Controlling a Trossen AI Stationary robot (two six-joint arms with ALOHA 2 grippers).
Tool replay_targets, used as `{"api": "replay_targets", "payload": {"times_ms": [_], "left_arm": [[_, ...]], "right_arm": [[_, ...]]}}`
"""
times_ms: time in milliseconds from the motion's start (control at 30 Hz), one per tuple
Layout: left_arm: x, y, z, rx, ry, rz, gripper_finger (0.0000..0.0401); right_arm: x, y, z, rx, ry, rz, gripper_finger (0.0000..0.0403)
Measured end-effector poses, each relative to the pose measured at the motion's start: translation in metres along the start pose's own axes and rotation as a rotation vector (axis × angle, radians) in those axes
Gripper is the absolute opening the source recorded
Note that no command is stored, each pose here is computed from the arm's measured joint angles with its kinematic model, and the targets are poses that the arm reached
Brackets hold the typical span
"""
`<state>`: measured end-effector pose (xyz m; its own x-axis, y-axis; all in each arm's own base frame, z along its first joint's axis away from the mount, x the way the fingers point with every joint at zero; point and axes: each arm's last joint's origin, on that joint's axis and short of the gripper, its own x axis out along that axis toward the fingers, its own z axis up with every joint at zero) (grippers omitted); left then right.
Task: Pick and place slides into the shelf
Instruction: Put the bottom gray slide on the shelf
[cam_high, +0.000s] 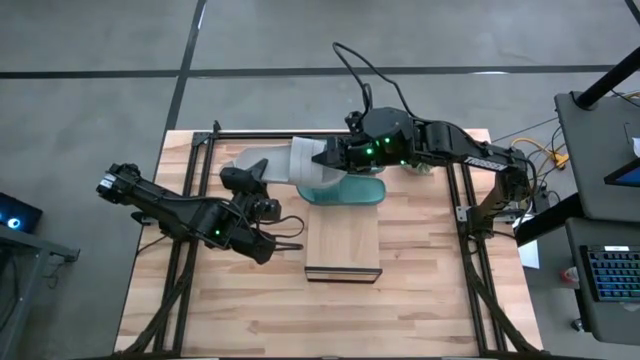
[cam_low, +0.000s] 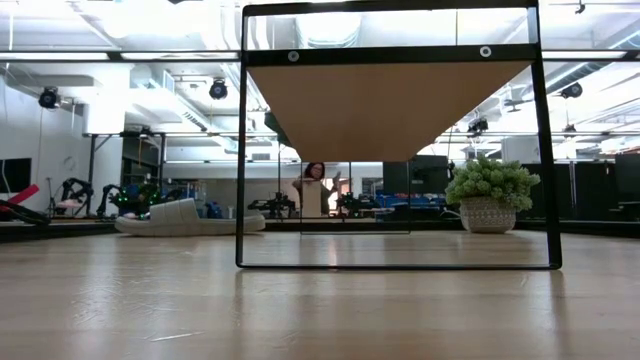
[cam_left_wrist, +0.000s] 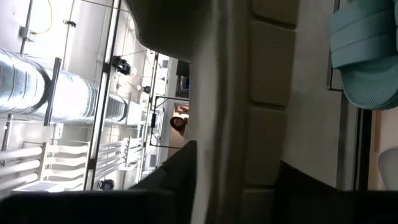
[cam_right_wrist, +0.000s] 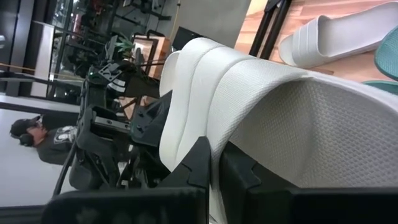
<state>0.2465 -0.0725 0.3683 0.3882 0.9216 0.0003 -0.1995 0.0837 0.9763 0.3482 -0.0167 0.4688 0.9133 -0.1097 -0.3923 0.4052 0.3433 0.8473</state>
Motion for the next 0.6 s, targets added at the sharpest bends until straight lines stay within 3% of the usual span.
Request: {"api": "replay_targets", "payload": {"times_ms": [267,600], "left_arm": [[0.0,0.003,0.001,-0.043,0.0,0.0,0.0185],[0.0,0.017,-0.012,-0.184,-0.021,-0.073,0.0209]], "right_arm": [[0.0,0.001,0.0,-0.006,-0.005,0.013,0.0009],[-0.002,0.002,0.001,-0.036,-0.014,0.013,0.0009]]}}
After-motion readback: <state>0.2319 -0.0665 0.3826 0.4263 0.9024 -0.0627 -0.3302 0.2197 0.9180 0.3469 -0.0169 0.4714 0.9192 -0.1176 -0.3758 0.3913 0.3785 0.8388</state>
